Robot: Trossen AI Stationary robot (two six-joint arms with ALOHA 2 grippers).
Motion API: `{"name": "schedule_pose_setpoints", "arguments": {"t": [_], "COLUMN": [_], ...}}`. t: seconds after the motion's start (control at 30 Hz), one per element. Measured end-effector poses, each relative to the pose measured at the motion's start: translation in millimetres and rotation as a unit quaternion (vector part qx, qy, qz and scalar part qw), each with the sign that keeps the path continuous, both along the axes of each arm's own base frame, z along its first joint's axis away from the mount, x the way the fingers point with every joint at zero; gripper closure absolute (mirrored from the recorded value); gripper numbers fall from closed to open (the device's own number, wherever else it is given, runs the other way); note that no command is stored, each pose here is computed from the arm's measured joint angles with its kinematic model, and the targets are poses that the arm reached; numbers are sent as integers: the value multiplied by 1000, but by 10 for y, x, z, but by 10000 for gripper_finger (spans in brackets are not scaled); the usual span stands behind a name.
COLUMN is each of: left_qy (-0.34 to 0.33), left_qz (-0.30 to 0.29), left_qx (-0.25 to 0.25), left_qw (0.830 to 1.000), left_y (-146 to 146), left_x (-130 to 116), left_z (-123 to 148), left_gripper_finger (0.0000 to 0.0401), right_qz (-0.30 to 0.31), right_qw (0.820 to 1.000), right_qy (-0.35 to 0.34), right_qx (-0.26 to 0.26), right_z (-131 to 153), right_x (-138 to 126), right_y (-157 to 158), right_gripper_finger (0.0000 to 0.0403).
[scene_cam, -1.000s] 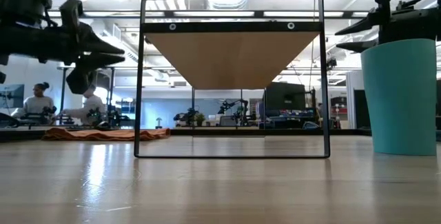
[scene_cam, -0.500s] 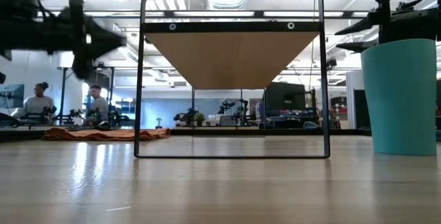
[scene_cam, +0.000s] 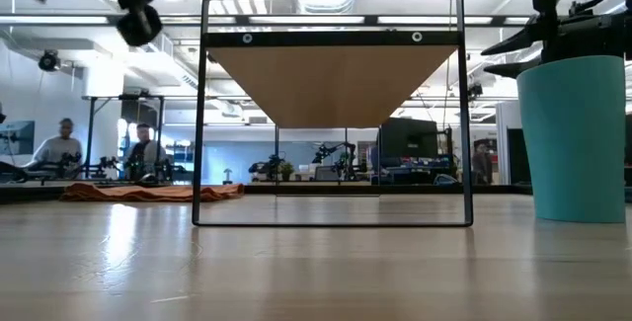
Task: Stack small to large cups/mugs on shelf
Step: Put the blue cup on the shelf
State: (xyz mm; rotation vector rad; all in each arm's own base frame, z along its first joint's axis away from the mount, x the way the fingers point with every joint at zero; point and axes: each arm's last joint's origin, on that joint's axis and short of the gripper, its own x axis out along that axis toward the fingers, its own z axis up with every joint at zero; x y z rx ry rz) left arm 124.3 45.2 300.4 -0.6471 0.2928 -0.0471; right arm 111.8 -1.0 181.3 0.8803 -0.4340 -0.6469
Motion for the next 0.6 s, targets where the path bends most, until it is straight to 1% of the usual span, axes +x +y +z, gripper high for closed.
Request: {"name": "schedule_pose_setpoints", "arguments": {"t": [0.07, 0.1, 0.17, 0.2, 0.27, 0.33, 0.43, 0.6], "left_qy": [105, 163, 277, 320, 377, 400, 399, 400], "left_qz": [-23, -33, -55, -67, -86, -97, -102, -83], "left_qx": [31, 45, 55, 56, 47, 42, 49, 62], "left_qw": [994, 985, 958, 943, 921, 911, 910, 911], "left_y": [-15, -24, -39, -45, -59, -77, -137, -353], "left_x": [-40, -75, -143, -169, -192, -186, -177, -339], "left_z": [120, 168, 243, 284, 368, 433, 513, 596], "left_gripper_finger": [343, 343, 343, 343, 343, 343, 343, 343], "right_qz": [2, 2, 3, 3, 3, 3, 3, 3], "right_qw": [1000, 1000, 1000, 1000, 1000, 1000, 1000, 1000], "right_qy": [-8, -12, -12, -11, -11, -12, -12, -9], "right_qx": [8, 13, 13, 13, 13, 14, 14, 12], "right_z": [0, 0, -2, -2, -3, -3, -3, -5], "right_x": [0, 0, 2, 2, 2, 2, 2, 4], "right_y": [0, 0, 1, 1, 1, 1, 1, 1], "right_gripper_finger": [298, 298, 298, 298, 298, 298, 298, 298]}}
